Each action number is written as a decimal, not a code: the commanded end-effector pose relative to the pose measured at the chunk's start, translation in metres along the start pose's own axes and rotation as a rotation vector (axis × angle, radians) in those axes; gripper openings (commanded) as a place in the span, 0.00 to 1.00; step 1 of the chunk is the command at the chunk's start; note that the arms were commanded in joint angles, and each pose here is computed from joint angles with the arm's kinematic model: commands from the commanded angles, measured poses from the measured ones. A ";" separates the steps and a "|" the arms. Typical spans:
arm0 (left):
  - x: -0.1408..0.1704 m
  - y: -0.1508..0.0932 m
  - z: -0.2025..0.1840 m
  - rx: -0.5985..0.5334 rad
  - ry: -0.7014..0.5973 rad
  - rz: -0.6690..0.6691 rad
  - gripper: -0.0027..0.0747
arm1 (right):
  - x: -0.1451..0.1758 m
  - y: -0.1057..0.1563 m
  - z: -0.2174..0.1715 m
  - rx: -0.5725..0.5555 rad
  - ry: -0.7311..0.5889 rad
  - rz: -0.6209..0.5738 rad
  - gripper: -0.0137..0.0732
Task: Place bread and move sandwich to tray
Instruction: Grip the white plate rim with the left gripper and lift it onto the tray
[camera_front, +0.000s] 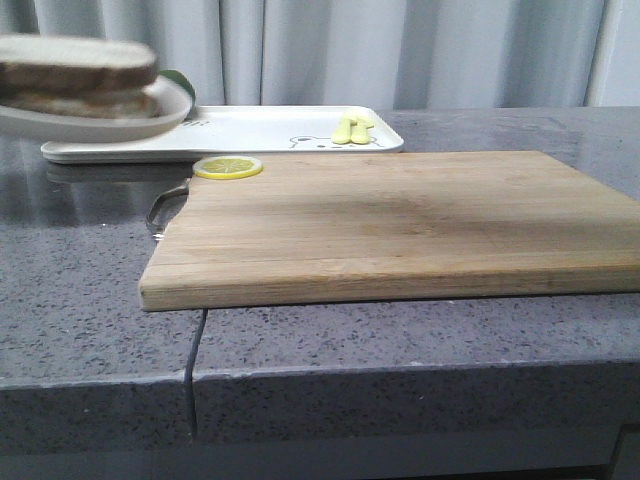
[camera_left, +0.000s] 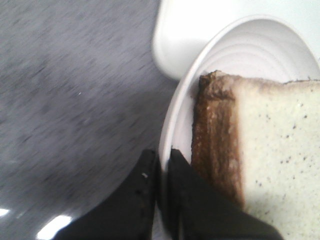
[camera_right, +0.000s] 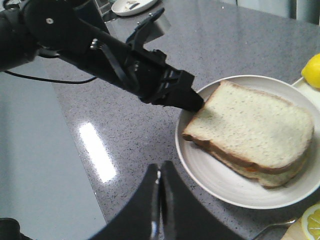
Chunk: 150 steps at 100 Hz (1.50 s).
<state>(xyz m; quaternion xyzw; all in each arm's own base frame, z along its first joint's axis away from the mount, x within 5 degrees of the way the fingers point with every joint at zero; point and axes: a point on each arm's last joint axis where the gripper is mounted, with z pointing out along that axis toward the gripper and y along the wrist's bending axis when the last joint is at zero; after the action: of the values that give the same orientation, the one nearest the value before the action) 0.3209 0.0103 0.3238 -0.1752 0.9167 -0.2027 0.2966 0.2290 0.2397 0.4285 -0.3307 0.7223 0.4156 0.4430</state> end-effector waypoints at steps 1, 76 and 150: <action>-0.021 -0.027 -0.011 0.139 -0.145 -0.044 0.01 | -0.026 0.019 -0.033 0.000 -0.137 -0.046 0.09; -0.086 -0.095 0.132 0.375 -0.102 -0.123 0.01 | -0.042 0.071 -0.122 -0.026 -0.278 -0.209 0.09; -0.092 -0.072 0.147 0.256 -0.139 -0.055 0.01 | -0.042 0.071 -0.122 -0.030 -0.271 -0.209 0.09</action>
<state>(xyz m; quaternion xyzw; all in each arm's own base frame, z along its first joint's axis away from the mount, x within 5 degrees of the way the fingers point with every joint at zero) 0.4974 -0.0508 0.2485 -0.1586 0.8913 -0.2842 0.3157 0.1491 0.1762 0.5030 -0.3681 0.6363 0.4111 0.5392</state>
